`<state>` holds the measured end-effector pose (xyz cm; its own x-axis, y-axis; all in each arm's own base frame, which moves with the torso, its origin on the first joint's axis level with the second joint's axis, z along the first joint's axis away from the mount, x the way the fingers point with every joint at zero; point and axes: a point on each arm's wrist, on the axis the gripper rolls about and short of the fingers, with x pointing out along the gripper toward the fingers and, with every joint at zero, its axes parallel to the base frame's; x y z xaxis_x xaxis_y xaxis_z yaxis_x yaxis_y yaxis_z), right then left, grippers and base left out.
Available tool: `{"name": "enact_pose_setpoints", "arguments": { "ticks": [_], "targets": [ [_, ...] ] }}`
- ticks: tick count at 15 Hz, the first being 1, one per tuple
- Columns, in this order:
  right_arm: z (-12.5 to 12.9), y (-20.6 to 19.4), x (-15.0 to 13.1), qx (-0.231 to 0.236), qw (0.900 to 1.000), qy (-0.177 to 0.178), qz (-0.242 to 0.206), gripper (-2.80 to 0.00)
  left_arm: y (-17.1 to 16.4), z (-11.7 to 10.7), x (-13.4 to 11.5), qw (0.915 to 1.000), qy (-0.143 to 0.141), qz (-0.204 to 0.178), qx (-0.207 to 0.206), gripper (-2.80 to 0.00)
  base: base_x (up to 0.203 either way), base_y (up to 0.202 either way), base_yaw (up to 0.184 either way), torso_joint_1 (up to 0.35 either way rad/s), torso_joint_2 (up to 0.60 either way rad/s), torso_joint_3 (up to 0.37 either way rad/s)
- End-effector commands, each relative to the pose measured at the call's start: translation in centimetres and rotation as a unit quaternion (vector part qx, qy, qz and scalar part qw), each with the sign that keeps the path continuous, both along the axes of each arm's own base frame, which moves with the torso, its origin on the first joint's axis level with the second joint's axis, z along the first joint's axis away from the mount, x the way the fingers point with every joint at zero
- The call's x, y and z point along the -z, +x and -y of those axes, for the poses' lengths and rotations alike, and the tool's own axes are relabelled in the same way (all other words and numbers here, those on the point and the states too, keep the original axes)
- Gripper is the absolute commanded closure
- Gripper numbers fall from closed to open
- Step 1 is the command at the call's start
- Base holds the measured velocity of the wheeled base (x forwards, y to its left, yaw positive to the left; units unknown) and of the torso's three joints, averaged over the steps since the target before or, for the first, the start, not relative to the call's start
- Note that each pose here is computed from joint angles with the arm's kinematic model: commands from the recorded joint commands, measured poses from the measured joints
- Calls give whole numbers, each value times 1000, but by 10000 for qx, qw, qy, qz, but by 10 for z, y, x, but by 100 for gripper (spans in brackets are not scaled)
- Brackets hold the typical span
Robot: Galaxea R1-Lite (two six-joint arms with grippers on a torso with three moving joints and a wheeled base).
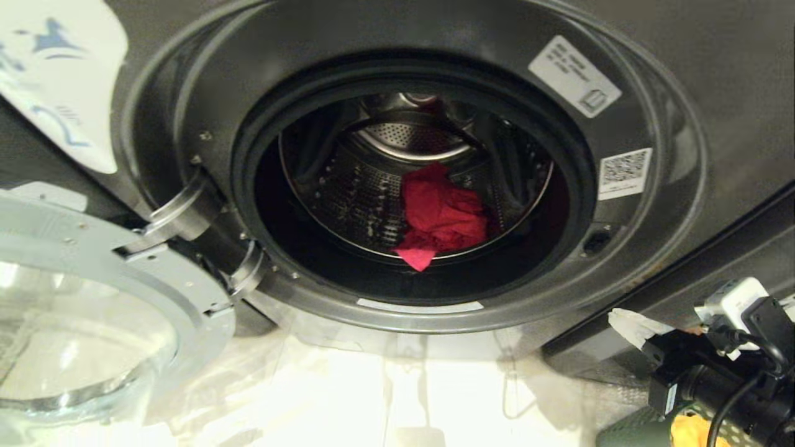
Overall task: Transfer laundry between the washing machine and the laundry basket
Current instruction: Pick a cloth and place it into the basket
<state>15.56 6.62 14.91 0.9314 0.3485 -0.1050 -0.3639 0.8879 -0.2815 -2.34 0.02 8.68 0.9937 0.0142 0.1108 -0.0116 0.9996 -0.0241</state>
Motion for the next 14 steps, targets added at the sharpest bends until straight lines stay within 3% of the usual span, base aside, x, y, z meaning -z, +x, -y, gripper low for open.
{"name": "enact_pose_setpoints", "arguments": {
  "ticks": [1, 10, 14],
  "targets": [
    [-1, 1, 0, -12, 10000, -8, 8, 0, 3, 0, 11, 9998, -1, -203, -5, 0, 4, -5, 172, -2, 7, -7],
    [-5, 5, 4, -74, 9999, -30, -64, 0, 3, 0, 11, 9998, -8, -203, 3, 0, 0, -9, 175, 4, 2, 2],
    [-7, 18, 22, 99, 9985, -40, -540, 0, 3, 0, 11, 9998, -6, -203, -2, 0, 0, -6, 127, 4, 1, 1]
  ]
}}
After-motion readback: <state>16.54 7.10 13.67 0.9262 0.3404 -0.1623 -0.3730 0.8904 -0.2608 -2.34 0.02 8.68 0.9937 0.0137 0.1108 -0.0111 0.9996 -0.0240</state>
